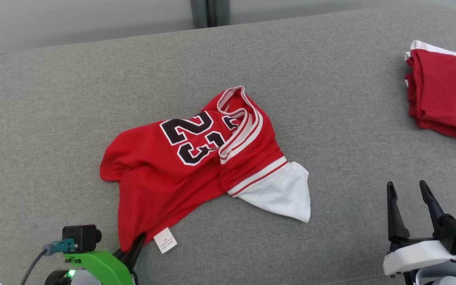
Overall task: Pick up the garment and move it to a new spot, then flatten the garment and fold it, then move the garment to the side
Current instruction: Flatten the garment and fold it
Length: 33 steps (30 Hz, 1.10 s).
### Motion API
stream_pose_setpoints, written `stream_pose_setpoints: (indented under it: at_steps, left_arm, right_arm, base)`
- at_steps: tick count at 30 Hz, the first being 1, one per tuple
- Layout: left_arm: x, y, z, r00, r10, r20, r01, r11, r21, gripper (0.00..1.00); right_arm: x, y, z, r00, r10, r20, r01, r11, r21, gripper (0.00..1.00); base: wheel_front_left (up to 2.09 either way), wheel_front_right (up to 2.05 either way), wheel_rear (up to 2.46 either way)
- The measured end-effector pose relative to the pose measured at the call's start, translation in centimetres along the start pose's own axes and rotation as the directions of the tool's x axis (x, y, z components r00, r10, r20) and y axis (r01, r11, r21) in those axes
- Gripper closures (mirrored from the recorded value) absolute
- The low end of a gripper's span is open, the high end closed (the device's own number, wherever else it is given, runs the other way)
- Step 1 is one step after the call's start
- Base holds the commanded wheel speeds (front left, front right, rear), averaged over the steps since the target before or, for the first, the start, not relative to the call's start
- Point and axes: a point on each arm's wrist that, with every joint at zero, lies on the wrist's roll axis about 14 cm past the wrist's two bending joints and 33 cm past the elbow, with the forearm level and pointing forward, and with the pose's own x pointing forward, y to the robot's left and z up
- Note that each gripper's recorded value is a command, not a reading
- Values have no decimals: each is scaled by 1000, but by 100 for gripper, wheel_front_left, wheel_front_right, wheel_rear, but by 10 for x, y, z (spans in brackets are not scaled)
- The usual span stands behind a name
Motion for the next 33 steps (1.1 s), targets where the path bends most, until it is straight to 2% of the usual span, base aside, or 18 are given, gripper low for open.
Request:
stream_pose_setpoints:
  at_steps: [6,8,13,17,19,21,23,25,27,29,33]
  left_arm:
    - [-40,34,2,991,134,19,-133,990,-54,100]
    - [-45,39,5,985,165,51,-163,985,-51,0]
    - [-58,48,13,967,229,110,-223,973,-64,0]
    - [-77,65,17,933,328,151,-322,945,-64,0]
    - [-83,61,33,918,340,206,-338,940,-47,0]
    - [-80,36,51,928,266,262,-269,963,-24,0]
    - [-73,-3,62,947,142,287,-154,988,19,0]
    - [-61,-42,68,959,16,284,-31,998,48,0]
    - [-48,-72,70,962,-85,258,60,993,101,0]
    - [-31,-99,67,960,-166,226,151,985,81,0]
    - [2,-116,51,967,-218,130,208,974,90,0]
  right_arm:
    - [12,26,3,997,80,13,-80,997,6,0]
    - [15,33,4,995,100,15,-100,995,6,0]
    - [16,43,10,991,129,35,-129,992,7,0]
    - [11,37,15,992,112,50,-113,994,11,0]
    - [6,32,15,994,97,49,-98,995,11,0]
    - [3,28,16,995,84,53,-85,996,13,0]
    - [-1,24,15,996,72,51,-73,997,15,0]
    - [-4,21,15,997,63,50,-64,998,17,0]
    - [-6,19,15,997,56,49,-57,998,17,0]
    - [-7,16,16,997,46,54,-47,999,19,0]
    - [-8,8,20,998,20,63,-21,1000,17,0]
  base:
    - [0,0,0]
    - [0,0,0]
    - [0,0,0]
    - [0,0,0]
    - [0,0,0]
    - [0,0,0]
    - [0,0,0]
    - [0,0,0]
    - [0,0,0]
    - [0,0,0]
    - [0,0,0]
